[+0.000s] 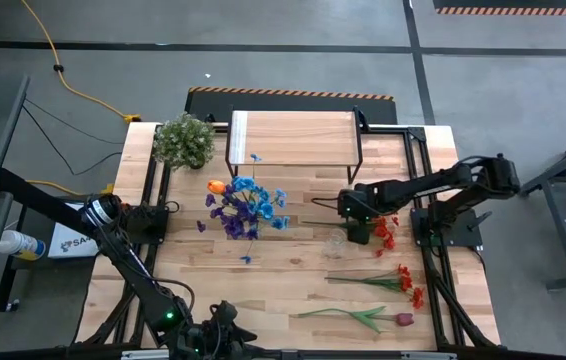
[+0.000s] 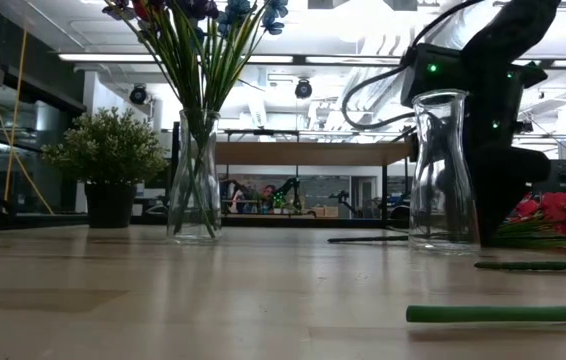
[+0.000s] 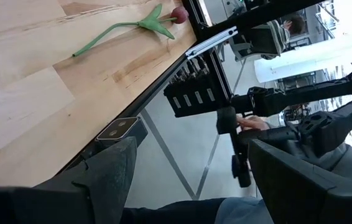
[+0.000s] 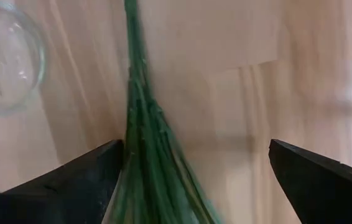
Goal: Pick and place flowers into a vace then onto a shelf
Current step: Put the top red flowers into the right transparent vase
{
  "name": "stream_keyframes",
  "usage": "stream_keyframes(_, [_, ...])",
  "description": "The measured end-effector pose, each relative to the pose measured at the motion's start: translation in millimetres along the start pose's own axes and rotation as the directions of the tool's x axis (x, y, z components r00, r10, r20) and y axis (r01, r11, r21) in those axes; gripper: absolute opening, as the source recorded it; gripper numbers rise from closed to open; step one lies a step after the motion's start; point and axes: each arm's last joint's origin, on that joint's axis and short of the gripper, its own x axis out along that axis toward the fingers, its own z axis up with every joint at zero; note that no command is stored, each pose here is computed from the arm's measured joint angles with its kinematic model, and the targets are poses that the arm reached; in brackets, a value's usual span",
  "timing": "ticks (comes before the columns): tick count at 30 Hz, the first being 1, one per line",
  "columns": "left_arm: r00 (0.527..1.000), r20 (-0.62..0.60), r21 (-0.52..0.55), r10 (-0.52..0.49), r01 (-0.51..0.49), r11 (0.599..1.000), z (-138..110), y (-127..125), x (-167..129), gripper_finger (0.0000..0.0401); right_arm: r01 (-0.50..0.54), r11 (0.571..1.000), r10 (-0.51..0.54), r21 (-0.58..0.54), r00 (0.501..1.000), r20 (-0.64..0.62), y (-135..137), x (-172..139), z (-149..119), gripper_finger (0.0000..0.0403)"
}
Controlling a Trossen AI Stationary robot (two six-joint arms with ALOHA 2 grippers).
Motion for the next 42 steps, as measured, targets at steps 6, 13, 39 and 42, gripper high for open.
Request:
stream_keyframes(6, [1.000, 0.000, -0.004, -0.001, 0.001, 1.000, 0.0, -0.1, 0.0, 0.0340, 0.005, 1.000, -0.005, 0.001, 1.000, -0.019, -0.4, 7.1, 1.0, 0.0394])
stream_keyframes(13, [1.000, 0.000, -0.004, 0.000, 0.000, 1.000, 0.0, 0.0, 0.0, 0.0340, 0.018, 0.999, -0.016, 0.045, 0.999, -0.040, -6.6, 7.1, -0.8, 0.0378])
stream_keyframes(39, [1.000, -0.024, -0.003, 0.002, -0.002, 1.000, -0.6, 0.1, 0.1, 0.0340, 0.055, 0.989, -0.046, 0.137, 0.997, -0.069, -9.4, 7.5, -3.5, 0.0267])
stream_keyframes(42, [1.000, -0.025, -0.003, 0.002, -0.002, 1.000, -0.6, 0.1, 0.1, 0.0340, 0.054, 0.988, -0.043, 0.145, 0.996, -0.080, -9.3, 7.6, -4.6, 0.0239])
